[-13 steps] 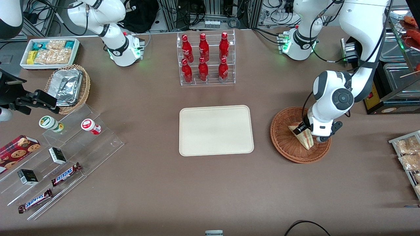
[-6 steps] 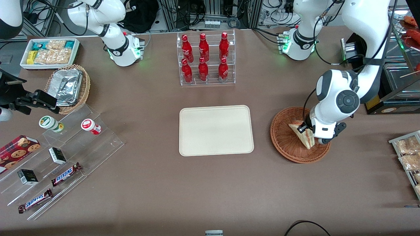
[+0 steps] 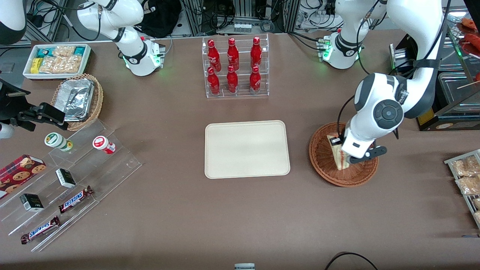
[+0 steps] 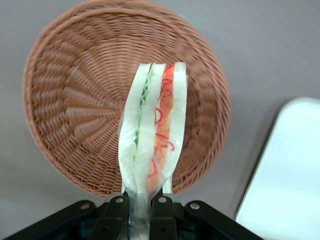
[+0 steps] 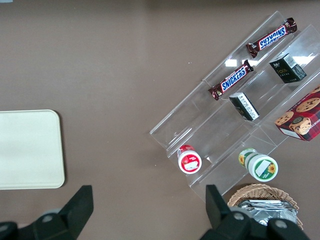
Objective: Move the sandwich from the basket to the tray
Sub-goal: 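Lift the sandwich and carry it with the left gripper over the tray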
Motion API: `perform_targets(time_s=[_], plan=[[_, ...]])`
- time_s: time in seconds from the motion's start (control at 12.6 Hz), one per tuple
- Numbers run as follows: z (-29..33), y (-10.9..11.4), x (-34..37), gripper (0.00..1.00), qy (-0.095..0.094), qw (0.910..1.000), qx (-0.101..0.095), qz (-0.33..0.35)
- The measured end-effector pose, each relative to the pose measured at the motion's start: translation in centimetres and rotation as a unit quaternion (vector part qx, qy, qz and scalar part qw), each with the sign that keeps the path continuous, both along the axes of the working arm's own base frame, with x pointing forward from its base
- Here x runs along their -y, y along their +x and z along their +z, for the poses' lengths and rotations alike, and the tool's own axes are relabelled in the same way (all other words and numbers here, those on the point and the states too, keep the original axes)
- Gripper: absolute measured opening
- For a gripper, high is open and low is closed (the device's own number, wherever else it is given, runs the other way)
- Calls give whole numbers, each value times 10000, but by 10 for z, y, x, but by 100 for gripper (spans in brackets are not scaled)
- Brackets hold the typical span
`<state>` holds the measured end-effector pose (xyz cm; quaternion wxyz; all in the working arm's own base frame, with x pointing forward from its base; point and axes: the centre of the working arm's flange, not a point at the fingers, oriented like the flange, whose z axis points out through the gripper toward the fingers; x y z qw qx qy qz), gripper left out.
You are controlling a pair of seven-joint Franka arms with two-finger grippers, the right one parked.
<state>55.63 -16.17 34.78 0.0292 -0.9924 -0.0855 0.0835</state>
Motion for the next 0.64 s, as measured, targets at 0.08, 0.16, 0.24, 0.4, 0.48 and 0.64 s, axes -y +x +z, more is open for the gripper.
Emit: perform_targets(time_s=[0.08,0.16,0.24,0.4,0.48,0.64], plan=[[-1,-3,11,14,-53,9994,-39,-332],[-4,-6,27,14,-102,9984,-68,-557],[-7,-8,48,14,-153,9972,-90,-722],[-15,-9,92,14,-237,9960,-105,-854],[-20,-8,115,14,-256,9963,-101,-816],[-30,-7,159,14,-273,9976,-97,-635]])
